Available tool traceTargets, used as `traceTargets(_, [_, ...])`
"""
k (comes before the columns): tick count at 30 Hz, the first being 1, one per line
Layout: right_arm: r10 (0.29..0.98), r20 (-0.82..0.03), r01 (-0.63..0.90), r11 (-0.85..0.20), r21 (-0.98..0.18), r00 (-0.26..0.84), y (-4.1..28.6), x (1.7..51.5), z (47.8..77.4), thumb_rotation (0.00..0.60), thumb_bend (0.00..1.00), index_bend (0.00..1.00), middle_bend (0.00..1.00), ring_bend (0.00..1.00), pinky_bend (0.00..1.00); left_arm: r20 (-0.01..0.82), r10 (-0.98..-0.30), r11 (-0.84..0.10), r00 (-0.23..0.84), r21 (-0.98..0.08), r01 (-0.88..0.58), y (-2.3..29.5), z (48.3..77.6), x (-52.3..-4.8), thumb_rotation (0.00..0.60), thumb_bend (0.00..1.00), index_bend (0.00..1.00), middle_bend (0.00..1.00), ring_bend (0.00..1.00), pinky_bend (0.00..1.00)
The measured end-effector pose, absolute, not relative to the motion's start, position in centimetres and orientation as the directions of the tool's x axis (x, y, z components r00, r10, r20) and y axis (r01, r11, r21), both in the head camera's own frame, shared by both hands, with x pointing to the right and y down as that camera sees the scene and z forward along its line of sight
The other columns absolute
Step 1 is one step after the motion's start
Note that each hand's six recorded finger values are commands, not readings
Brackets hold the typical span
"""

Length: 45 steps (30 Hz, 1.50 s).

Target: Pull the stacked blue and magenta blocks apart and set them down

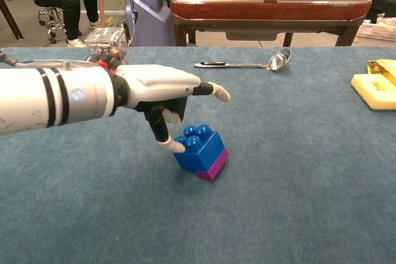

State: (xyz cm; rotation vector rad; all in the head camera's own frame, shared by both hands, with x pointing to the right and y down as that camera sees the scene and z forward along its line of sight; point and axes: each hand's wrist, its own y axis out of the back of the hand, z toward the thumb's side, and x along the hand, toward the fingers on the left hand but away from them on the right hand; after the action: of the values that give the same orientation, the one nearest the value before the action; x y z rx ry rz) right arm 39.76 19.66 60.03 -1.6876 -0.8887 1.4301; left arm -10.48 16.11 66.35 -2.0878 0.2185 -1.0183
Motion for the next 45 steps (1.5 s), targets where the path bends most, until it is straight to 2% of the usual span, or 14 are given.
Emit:
traceTargets(8, [0.868,-0.476,0.045,-0.486,-0.873,0.141,19.6,39.6,60.0,0.6,0.25,0.28,0.39,0.37,0.66,0.576,-0.468,-0.632,0.67,-0.748,0.201,17.2,66.5,-10.9,0.6,0.03,0.02,0.99,0.92,1.0])
traceTargets(15, [0.868,-0.476,0.047,-0.486,-0.873,0.139,19.7,39.7,60.1,0.6,0.25,0.28,0.39,0.37,0.66,0.55,-0.484,-0.572,0.68,-0.787,0.229,17.8,67.9,-9.9,0.6,0.02,0.02,1.0,0.92,1.0])
traceTargets(21, [0.866,-0.482,0.049,-0.491,-0.87,0.133,19.8,40.0,60.2,0.6,0.26,0.28,0.39,0.37,0.66,0.533,-0.496,-0.561,0.686,-0.799,0.215,18.1,68.6,-8.7,0.6,0.02,0.03,1.0,0.93,1.0])
traceTargets(33, [0.863,-0.489,0.056,-0.499,-0.865,0.127,20.1,40.3,60.6,0.6,0.26,0.28,0.39,0.37,0.66,0.522,-0.479,-0.522,0.705,-0.816,0.25,18.2,68.8,-7.3,0.6,0.02,0.2,1.0,0.94,1.0])
traceTargets(45, [0.861,-0.492,0.06,-0.502,-0.863,0.127,20.2,40.3,60.7,0.6,0.26,0.28,0.39,0.37,0.66,0.547,-0.471,-0.476,0.692,-0.818,0.323,17.9,69.2,-6.3,0.6,0.02,0.24,1.0,0.94,1.0])
